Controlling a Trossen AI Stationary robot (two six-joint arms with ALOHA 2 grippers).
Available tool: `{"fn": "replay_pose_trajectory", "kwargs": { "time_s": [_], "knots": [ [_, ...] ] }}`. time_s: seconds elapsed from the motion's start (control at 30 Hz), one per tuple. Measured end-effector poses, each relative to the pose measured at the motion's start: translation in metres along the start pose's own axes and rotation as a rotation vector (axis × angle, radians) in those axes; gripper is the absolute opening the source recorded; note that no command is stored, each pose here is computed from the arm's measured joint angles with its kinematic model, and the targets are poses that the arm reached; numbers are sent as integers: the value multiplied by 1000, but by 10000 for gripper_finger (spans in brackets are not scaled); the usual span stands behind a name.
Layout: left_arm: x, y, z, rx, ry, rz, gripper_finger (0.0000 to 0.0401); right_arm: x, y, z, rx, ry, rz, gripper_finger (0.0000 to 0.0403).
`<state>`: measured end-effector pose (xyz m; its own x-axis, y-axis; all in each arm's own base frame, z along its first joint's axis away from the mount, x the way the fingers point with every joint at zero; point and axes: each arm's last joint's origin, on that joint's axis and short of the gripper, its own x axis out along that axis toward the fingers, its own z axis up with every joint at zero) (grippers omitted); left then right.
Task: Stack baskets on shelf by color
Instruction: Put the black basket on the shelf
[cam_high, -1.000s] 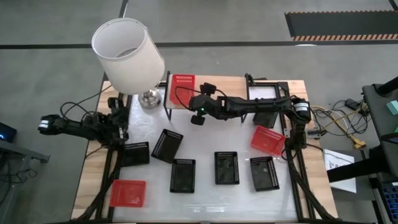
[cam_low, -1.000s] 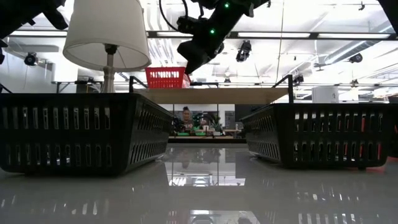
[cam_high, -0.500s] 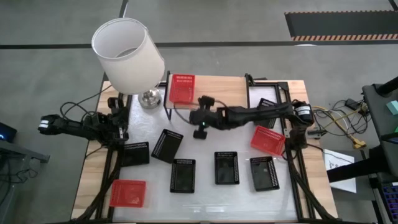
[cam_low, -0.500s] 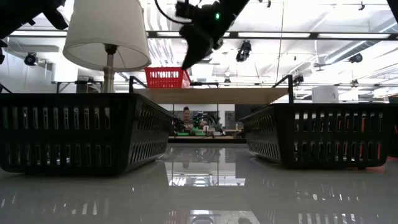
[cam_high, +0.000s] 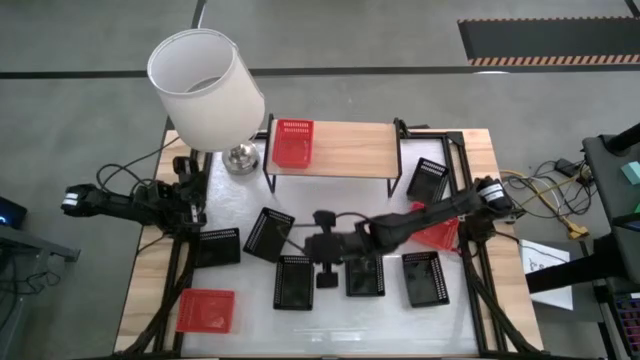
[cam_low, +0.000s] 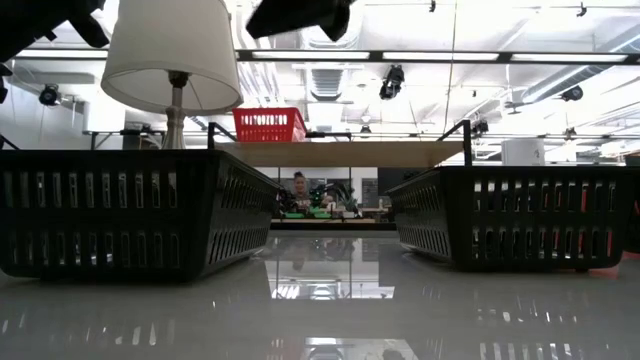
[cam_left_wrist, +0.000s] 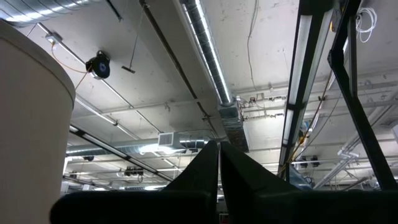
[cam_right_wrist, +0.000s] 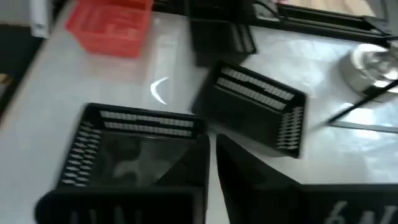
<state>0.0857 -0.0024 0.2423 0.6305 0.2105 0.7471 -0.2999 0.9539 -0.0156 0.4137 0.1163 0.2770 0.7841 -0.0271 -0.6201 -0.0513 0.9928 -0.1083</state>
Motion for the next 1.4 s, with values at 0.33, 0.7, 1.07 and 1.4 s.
{"fn": "replay_pose_trajectory", "kwargs": {
  "time_s": [0.33, 0.7, 1.07, 1.4],
  "knots": [
    [0, 0, 0, -2, 1, 0, 0, 20, 47, -7, 72, -81, 82, 152],
    [0, -2, -5, -108, 44, -22, 0, 67, 88, -21, 123, -36, 161, 216],
    [0, -5, -8, -138, 65, -83, 0, 120, 109, -32, 105, 267, 124, 215],
    [0, -4, -6, -141, 51, -81, 0, 124, 109, -24, 116, 300, 136, 165]
  ]
}}
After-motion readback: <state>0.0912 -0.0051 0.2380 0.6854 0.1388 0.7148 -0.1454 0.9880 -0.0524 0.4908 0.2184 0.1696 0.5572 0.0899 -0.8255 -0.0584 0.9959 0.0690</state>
